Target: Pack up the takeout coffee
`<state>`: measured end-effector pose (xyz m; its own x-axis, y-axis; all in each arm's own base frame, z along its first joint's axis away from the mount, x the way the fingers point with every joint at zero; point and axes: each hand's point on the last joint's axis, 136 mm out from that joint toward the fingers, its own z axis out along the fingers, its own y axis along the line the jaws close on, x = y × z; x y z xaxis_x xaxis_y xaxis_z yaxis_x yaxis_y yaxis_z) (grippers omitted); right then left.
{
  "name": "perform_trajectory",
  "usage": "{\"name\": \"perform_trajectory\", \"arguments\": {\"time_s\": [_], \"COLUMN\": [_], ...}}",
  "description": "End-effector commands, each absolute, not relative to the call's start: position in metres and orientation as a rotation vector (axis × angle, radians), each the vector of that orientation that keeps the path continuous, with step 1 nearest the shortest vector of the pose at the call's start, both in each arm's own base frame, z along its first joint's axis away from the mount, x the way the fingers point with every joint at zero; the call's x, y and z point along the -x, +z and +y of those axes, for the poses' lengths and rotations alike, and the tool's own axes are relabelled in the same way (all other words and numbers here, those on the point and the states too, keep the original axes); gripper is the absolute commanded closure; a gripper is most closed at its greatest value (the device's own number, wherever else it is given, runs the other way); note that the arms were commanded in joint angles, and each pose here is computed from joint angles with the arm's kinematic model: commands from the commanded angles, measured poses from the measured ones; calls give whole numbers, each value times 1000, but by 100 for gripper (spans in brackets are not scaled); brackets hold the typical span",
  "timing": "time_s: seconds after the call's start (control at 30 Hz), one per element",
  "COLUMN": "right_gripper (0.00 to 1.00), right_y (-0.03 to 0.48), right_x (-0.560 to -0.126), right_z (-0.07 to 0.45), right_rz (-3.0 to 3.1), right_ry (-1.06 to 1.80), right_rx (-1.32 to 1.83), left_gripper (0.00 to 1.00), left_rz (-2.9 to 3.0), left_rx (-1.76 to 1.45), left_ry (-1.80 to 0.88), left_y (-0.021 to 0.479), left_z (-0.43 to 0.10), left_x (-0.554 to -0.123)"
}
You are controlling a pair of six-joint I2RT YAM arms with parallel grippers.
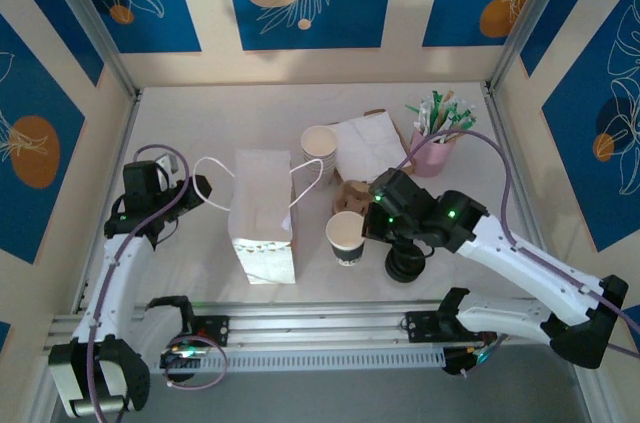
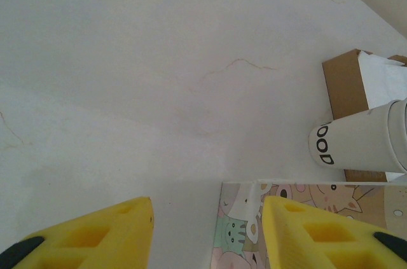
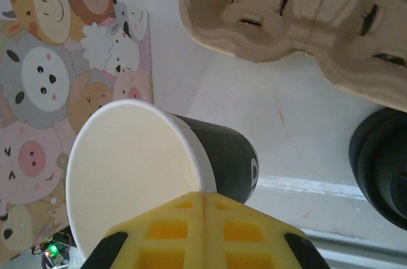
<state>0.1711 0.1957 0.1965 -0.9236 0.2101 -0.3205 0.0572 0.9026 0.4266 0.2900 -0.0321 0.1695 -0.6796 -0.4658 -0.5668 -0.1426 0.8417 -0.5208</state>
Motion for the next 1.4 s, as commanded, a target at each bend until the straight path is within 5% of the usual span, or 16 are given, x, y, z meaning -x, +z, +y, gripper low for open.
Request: {"name": "perform_trajectory", "arguments": {"time_s": [0.0,1.03,1.37], "right_gripper": [100,100,91], "right_y": [195,130,127], "right_x": [-185,-196,-193], "right_z": [207,206,199], "right_rz": [2630,2661,2669], "right_ry": [642,495,449], "right_rx": [-237,-230,-228], "left_gripper": [51,51,51], "left_rz": [2282,2286,2286], "left_rx": [442,435,432], "left_ry": [-590,-596,-597], "left_y": [171,171,171], "left_z": [-33,-36,-36], "left_x": [-290,-290,-290]}}
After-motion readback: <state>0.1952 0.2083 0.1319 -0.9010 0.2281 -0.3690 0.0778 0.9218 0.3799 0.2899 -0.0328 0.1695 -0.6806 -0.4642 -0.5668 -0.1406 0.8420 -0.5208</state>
